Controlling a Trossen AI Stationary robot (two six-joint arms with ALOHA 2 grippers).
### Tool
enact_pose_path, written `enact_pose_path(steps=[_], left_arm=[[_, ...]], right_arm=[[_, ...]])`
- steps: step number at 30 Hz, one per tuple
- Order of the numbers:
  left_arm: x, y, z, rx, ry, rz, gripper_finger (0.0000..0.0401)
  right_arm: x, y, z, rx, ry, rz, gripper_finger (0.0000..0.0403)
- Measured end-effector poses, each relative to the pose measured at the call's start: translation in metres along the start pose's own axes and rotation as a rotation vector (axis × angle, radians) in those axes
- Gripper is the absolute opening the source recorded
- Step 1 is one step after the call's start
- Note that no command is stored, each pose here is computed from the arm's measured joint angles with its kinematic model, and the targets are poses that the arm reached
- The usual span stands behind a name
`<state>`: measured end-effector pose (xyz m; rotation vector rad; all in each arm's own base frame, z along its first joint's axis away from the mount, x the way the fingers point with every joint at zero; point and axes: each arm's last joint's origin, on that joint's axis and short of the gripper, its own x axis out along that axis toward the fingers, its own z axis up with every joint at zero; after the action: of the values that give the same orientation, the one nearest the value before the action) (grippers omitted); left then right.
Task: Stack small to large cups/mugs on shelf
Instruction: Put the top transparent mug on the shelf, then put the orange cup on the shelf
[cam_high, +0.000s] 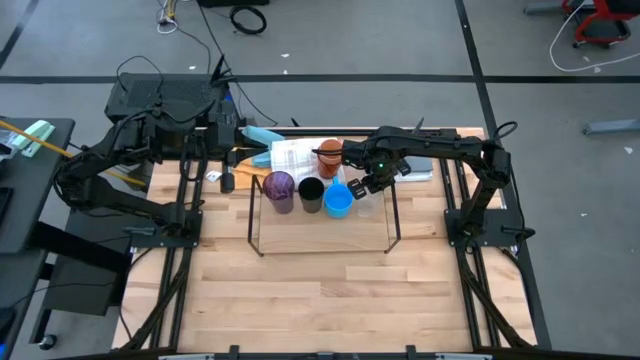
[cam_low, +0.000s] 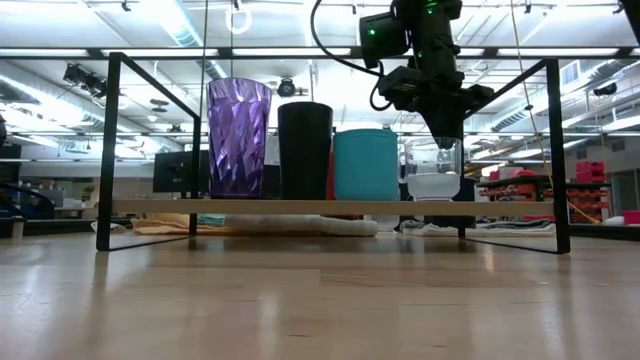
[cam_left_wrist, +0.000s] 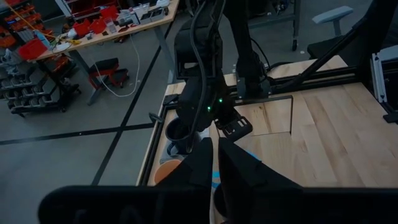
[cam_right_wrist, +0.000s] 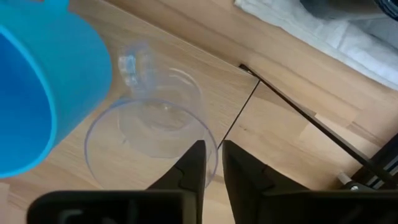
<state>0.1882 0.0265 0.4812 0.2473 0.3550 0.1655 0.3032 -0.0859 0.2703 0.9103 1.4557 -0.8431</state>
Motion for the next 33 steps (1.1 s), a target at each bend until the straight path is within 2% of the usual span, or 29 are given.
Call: enact_pose_path(steps=[11,20,27,33], left_arm=[[0.0,0.0,0.0,0.0,0.0,0.0,0.0025],[0.0,0.0,-0.001,0.001,0.008,-0.002,0.0036],[0.0,0.0,-0.001,0.001,0.008,-0.002,0.0027],[0.0,0.0,-0.001,-0.01,0.005,-0.002,0.0024]], right_arm=[[-0.003,-0.005,0.003,0.011,-0.004,0.003,0.0067],[-0.026,-0.023,-0.002,0.044,-0.052,0.048,0.0067],[-0.07,-0.036,-0.01,0.022,-0.209,0.202,0.0067],[-0.127,-0.051,-0.037,-0.056,-0.429,0.405,0.0067]])
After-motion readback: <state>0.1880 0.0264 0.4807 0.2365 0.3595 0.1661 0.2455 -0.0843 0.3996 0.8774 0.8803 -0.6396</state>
